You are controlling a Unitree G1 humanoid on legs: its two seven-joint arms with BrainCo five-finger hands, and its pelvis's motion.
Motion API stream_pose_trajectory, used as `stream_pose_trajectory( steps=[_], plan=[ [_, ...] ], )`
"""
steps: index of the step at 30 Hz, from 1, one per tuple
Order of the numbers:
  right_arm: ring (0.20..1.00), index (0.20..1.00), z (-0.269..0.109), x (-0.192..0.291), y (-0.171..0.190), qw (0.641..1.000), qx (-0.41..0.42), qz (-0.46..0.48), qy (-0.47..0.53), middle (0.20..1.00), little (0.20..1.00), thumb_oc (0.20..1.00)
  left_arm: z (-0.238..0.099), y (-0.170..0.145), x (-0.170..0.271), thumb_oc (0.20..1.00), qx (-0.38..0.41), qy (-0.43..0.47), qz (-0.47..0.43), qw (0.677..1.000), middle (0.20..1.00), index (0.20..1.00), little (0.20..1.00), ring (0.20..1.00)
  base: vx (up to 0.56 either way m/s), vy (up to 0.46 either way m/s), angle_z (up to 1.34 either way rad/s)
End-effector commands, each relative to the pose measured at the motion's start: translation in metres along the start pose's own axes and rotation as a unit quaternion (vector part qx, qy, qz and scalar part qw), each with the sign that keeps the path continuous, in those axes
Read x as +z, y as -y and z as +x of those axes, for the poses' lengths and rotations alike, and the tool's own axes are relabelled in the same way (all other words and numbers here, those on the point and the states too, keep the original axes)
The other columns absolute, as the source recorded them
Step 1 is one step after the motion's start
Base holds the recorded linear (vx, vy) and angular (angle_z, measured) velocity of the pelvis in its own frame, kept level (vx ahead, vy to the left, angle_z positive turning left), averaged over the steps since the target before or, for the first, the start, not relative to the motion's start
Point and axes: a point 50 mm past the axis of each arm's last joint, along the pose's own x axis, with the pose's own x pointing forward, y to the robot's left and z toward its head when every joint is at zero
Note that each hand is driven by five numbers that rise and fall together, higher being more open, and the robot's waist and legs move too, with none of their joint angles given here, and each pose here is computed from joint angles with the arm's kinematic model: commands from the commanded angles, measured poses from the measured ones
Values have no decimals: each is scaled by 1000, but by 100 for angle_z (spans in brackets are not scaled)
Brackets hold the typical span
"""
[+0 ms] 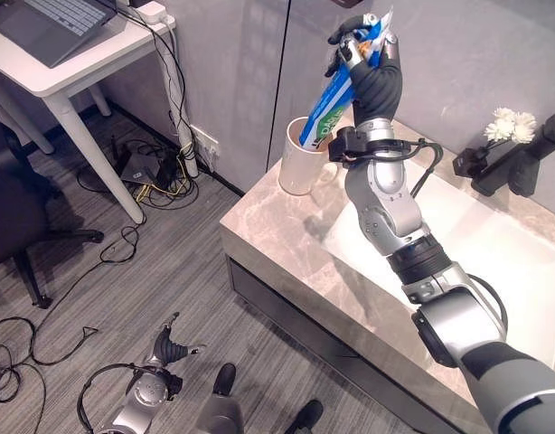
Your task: Put brush and paste in cup on sink, flatten towel.
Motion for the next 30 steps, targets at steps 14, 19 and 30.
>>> stream_pose_trajectory(
  steps=[14, 19, 30],
  plan=[
    [1000, 1000, 18, 29, -27, 995, 63, -33, 66, 1000, 1000, 1000, 5, -14, 4, 1000, 24, 28, 39, 999, 1000, 1000, 1000, 1000, 0, 0, 0],
    [1000, 1000, 19, 24, -24, 995, 58, -61, 56, 1000, 1000, 1000, 4, -10, 0, 1000, 20, 19, 42, 999, 1000, 1000, 1000, 1000, 0, 0, 0],
    [1000, 1000, 22, 34, -20, 991, 38, -96, 84, 1000, 1000, 1000, 3, -5, -1, 1000, 12, 18, 52, 998, 1000, 1000, 1000, 1000, 0, -3, 0]
  ],
)
